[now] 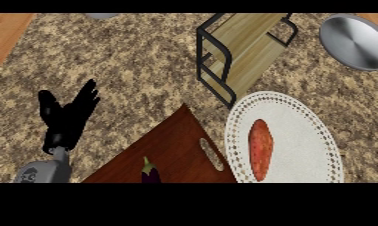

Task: Pick the cupcake from the placemat and place it in the tiered shelf

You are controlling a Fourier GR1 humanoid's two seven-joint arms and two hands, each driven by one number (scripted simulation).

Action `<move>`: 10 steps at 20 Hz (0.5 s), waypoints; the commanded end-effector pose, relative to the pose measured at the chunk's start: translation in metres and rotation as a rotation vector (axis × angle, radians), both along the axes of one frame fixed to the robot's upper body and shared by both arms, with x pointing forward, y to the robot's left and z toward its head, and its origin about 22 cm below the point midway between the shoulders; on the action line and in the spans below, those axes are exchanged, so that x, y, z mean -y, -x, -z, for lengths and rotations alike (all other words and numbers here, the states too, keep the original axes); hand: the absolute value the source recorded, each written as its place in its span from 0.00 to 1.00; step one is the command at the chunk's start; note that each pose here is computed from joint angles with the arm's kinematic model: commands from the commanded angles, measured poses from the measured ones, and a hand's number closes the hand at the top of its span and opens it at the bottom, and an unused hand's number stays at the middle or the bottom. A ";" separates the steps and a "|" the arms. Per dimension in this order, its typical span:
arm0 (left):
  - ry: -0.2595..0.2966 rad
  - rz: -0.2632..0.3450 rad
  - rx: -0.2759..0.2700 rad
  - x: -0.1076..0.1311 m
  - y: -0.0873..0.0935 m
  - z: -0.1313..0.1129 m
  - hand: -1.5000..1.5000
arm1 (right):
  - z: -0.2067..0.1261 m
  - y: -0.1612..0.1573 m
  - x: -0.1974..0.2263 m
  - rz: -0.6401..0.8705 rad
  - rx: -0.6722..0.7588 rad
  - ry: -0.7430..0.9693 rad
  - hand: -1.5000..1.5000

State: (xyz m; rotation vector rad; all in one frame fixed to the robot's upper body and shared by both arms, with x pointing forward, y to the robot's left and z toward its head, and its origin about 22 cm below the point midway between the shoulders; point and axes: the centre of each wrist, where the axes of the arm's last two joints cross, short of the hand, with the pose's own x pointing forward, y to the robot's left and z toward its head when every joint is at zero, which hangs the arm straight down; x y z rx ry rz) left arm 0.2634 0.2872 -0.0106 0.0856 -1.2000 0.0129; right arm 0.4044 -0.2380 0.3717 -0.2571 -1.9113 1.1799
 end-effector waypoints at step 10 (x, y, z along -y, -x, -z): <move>0.015 -0.008 -0.089 -0.007 0.003 0.024 0.50 | 0.028 -0.037 -0.033 -0.037 0.036 -0.042 1.00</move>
